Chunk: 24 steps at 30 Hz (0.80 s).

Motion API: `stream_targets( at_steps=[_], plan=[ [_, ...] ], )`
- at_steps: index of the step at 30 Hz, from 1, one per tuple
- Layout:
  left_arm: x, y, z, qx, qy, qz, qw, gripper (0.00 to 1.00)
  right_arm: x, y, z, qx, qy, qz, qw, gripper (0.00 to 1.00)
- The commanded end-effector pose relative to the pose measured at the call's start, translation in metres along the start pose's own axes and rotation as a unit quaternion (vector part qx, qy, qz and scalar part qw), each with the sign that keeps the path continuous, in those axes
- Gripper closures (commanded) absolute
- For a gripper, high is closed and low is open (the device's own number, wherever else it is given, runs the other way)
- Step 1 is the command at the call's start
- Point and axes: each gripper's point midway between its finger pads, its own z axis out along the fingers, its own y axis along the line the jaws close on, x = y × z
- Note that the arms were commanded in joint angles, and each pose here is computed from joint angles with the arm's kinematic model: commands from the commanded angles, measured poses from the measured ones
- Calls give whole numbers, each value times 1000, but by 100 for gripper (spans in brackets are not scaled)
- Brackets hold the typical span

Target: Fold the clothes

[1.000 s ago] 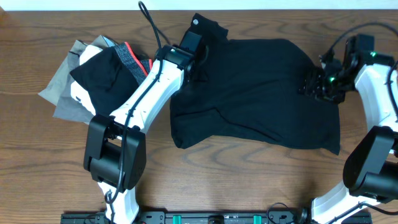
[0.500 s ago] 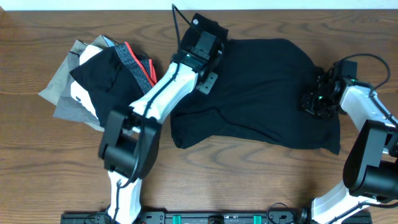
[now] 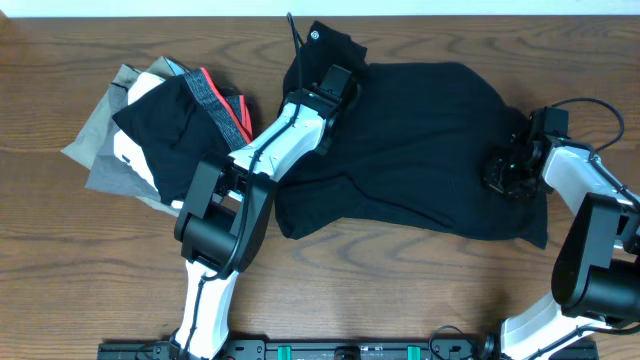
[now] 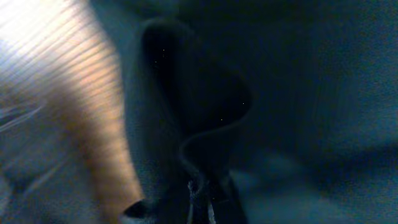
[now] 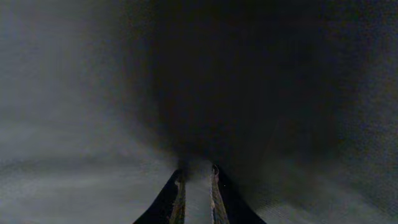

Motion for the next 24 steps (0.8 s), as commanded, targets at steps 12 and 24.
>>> stream_targets(
  at_steps=[12, 24],
  plan=[
    [56, 92, 5, -166, 91, -151, 970, 88, -12, -65, -10, 104, -28, 75, 991, 86],
    [38, 105, -67, -91, 35, -196, 976, 62, -48, -53, -49, 40, -65, 55, 996, 80]
  ],
)
